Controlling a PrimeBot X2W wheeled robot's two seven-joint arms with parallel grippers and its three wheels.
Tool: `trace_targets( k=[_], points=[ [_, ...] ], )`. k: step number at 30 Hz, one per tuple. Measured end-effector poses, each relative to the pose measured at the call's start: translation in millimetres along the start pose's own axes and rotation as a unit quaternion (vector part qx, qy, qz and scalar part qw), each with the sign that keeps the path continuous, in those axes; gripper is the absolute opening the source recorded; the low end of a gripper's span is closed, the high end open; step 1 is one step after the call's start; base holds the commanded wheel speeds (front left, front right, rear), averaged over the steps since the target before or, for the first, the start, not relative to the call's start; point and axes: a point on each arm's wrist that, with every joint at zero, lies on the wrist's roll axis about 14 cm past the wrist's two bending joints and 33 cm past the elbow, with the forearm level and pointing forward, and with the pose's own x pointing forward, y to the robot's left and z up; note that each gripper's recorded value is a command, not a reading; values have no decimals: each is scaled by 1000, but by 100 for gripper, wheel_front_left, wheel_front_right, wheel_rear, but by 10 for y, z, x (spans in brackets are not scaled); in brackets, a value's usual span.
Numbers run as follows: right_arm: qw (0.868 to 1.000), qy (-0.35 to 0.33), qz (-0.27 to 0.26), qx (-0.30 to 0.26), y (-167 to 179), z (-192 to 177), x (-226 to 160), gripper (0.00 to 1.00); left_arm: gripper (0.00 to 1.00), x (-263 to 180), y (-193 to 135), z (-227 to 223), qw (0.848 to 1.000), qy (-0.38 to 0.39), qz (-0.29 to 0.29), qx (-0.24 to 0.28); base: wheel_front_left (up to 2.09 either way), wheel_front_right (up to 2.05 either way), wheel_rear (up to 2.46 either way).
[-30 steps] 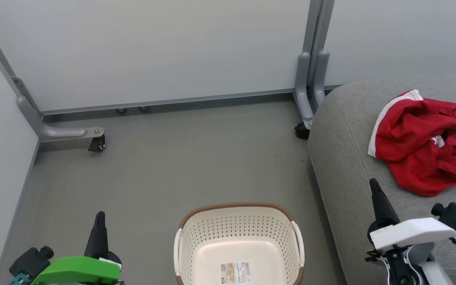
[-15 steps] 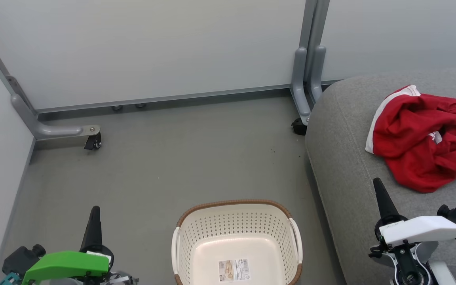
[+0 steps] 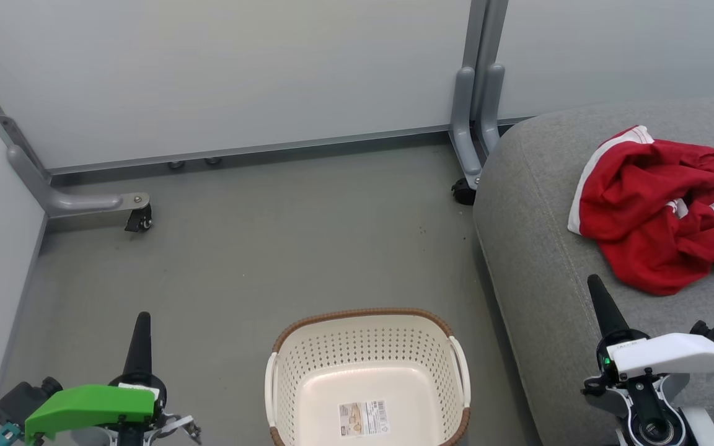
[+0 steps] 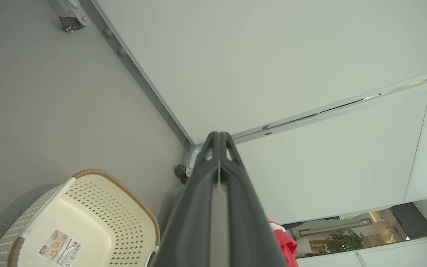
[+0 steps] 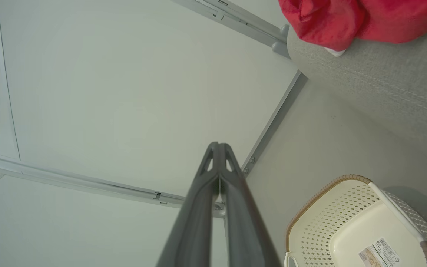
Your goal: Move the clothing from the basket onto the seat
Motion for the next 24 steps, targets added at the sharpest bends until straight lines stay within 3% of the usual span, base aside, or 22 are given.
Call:
trace_targets(
  k=[24],
  points=[
    [995, -11, -11, 102, -97, 116, 21, 0, 0, 123, -66, 2, 995, 11, -10, -94, 0, 0, 0]
  ],
)
